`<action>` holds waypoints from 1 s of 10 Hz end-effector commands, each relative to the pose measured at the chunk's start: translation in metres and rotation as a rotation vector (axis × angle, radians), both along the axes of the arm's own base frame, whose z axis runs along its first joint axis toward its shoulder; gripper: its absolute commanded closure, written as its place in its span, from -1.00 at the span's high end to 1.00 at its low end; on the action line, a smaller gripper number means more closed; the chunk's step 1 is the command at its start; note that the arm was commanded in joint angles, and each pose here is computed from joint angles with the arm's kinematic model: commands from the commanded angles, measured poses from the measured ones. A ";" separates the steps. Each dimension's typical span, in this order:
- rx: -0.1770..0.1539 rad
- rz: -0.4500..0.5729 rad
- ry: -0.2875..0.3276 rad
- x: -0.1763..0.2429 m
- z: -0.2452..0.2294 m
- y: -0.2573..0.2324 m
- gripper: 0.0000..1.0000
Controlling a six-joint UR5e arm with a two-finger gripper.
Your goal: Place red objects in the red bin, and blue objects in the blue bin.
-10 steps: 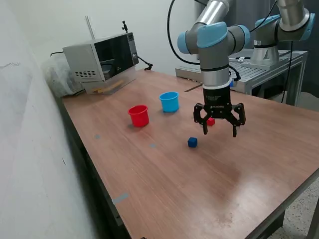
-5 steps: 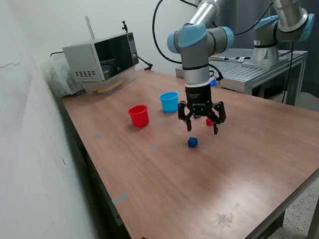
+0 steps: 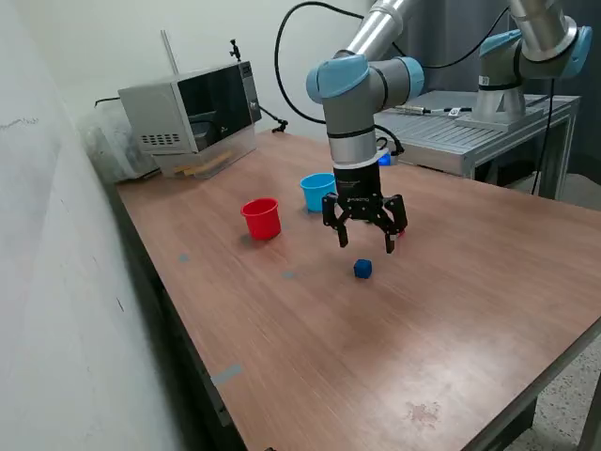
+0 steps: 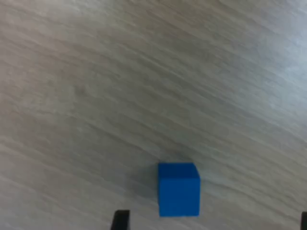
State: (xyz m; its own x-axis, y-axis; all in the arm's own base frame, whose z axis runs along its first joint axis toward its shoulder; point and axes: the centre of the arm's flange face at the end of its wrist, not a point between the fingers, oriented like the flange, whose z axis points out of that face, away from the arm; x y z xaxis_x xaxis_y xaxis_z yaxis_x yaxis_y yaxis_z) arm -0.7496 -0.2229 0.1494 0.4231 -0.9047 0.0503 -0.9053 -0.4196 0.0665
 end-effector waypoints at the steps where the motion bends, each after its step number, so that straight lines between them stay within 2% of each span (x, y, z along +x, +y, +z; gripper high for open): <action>1: 0.002 -0.003 -0.019 0.000 -0.014 0.003 1.00; 10: 0.004 0.012 -0.018 -0.012 -0.030 0.005 1.00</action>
State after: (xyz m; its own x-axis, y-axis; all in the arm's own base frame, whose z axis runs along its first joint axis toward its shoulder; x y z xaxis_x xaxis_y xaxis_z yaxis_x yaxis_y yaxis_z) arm -0.7570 -0.2194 0.1253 0.4252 -0.9034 0.0553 -0.9049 -0.4228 0.0492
